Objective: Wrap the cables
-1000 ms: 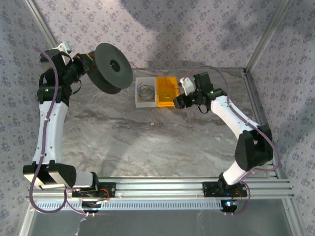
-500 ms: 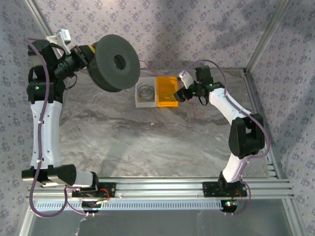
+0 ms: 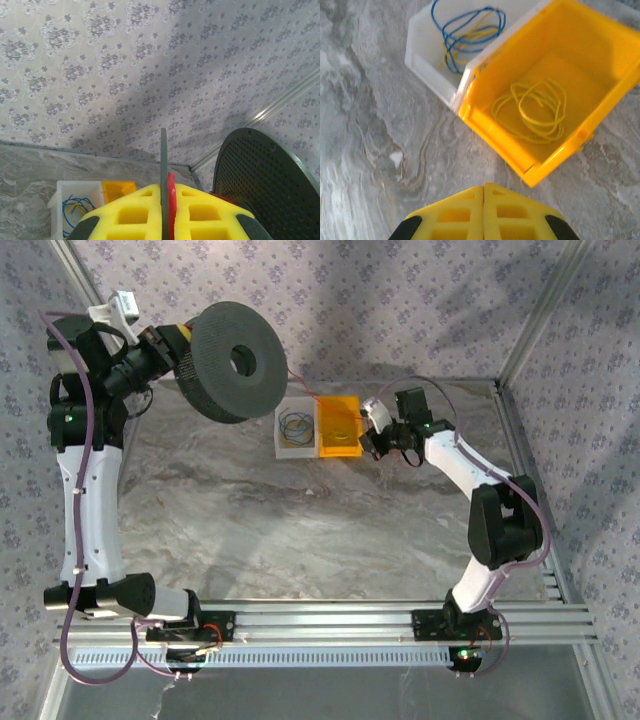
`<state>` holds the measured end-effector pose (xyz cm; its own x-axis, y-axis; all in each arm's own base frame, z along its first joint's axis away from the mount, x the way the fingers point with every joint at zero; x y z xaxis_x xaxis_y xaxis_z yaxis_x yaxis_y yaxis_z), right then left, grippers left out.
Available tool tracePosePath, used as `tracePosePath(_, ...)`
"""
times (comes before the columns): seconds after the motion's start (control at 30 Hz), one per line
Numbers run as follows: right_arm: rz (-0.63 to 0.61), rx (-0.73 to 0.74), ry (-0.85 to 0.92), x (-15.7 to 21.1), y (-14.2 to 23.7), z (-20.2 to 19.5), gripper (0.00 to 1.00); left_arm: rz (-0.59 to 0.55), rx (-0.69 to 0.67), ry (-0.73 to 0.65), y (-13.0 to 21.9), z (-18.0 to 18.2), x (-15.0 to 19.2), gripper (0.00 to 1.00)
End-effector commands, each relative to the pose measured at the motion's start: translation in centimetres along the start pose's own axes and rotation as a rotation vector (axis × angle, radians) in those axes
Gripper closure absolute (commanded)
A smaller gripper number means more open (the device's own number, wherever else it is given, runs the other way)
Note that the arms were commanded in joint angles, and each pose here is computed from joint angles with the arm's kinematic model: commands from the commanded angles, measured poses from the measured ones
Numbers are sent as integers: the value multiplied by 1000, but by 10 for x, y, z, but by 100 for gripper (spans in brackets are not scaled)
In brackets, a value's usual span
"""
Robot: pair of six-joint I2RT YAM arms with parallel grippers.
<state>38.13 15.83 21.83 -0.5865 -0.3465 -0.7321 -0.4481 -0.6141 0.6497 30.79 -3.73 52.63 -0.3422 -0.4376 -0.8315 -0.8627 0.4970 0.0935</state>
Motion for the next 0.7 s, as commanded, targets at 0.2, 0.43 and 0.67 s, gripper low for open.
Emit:
tracePosePath(0.2,278,-42,170,9,34,104,100,-209,-204,131,-14,36,-9,100)
tracePosePath(0.43,426,-125,490,12,50,227,100,-161,-379,82,-57,56,16,100)
tracePosePath(0.67,228,-89,720,-49,109,290,100,98,-513,-173,-101,43,64,100)
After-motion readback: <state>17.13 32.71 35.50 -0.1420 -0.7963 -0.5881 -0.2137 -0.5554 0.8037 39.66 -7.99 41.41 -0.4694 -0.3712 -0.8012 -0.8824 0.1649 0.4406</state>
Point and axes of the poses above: each hand's point on the last joint's axis, 136 mm out from that joint toward the fingers, its own y axis back along the fingers, its own z axis along the line the jaws close on, x = y × z, the point moved 8 cm from there along y, back along the fingers, and after that the axes turned 7 degrees about -y, right-handed, at the moved point
